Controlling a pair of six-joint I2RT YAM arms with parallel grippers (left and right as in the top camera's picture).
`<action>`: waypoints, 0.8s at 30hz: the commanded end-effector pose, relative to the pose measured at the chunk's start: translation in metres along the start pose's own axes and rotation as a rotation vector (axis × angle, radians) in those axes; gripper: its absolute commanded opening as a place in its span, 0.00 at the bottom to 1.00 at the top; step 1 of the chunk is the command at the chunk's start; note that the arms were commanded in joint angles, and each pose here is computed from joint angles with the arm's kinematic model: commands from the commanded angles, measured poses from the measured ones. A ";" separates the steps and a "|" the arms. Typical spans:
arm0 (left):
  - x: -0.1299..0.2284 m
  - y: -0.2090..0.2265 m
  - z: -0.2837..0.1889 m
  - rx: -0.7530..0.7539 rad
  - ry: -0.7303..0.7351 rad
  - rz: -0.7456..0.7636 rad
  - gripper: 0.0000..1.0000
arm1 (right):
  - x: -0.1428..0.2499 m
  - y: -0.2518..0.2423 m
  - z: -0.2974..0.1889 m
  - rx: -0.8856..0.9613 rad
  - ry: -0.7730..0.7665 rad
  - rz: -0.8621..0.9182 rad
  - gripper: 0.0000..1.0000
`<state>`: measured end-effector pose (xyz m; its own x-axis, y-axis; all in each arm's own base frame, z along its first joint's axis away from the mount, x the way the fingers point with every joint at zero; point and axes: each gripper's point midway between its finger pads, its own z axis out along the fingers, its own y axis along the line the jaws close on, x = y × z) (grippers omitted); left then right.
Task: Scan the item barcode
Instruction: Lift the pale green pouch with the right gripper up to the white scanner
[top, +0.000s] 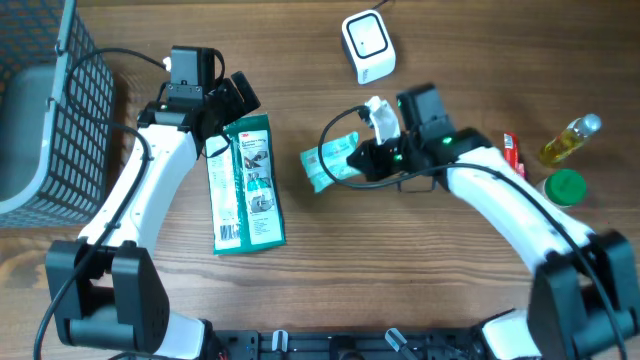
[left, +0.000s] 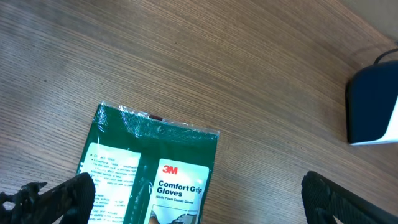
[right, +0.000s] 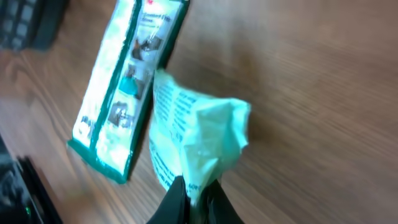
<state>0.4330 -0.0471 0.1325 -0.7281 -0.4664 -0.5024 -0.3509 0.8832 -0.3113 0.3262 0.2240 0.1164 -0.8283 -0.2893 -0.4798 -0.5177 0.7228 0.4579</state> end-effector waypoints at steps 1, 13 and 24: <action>-0.003 -0.001 -0.001 -0.001 -0.010 0.001 1.00 | -0.049 0.025 -0.059 0.081 -0.107 -0.394 0.04; -0.003 -0.001 -0.001 -0.001 -0.010 0.001 1.00 | -0.151 0.028 -0.189 0.589 -0.255 -0.832 0.04; -0.003 -0.001 -0.001 -0.002 -0.010 0.001 1.00 | -0.210 -0.006 -0.219 0.929 -0.227 -0.956 0.04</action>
<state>0.4330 -0.0473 0.1325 -0.7282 -0.4661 -0.5024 -0.3505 0.8833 -0.3113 0.4263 0.1496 0.4055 -0.0710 -0.8096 -0.5827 -0.4756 0.5410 -0.6936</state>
